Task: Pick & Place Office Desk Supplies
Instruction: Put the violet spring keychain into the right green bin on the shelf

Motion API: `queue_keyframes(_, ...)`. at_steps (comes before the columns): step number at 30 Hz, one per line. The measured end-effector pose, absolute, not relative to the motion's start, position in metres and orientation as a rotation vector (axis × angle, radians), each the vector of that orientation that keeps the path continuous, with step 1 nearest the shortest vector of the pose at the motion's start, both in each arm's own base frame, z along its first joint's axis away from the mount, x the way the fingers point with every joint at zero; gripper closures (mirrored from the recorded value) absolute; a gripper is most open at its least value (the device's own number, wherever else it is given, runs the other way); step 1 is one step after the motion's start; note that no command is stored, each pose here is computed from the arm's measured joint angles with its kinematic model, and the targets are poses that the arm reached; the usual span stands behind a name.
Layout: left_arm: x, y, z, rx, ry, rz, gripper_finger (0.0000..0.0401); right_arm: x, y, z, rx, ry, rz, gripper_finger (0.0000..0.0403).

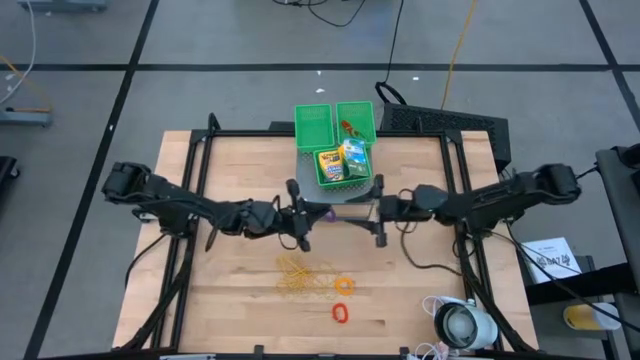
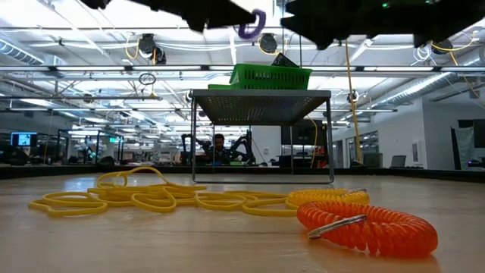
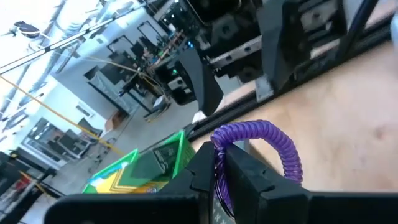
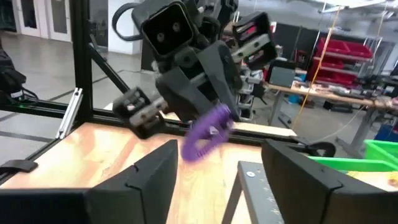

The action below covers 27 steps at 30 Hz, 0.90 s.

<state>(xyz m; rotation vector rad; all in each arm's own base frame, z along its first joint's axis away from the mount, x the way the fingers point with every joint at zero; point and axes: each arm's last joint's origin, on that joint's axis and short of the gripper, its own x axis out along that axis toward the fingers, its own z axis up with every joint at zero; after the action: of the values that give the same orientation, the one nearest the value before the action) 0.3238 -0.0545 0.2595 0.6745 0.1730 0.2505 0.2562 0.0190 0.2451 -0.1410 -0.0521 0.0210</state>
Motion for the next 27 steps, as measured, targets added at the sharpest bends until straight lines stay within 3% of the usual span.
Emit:
queue_keyframes(6,0.328,-0.056,0.254,0.729,0.182,0.242,0.0371,0.286,0.021,0.241,-0.127,-0.020,0.023,0.0168)
queue_keyframes(16,0.327,-0.060,0.256,0.791,0.174,0.241,0.0371,0.299,0.016,0.231,-0.039,0.016,-0.001,0.0203)
queue_keyframes(21,0.326,-0.062,0.256,0.797,0.179,0.253,0.0371,0.298,0.014,0.232,-0.020,0.023,-0.002,0.0254)
queue_keyframes(27,0.326,-0.062,0.256,0.778,0.177,0.255,0.0371,0.298,0.014,0.231,-0.047,0.028,0.002,0.0346)
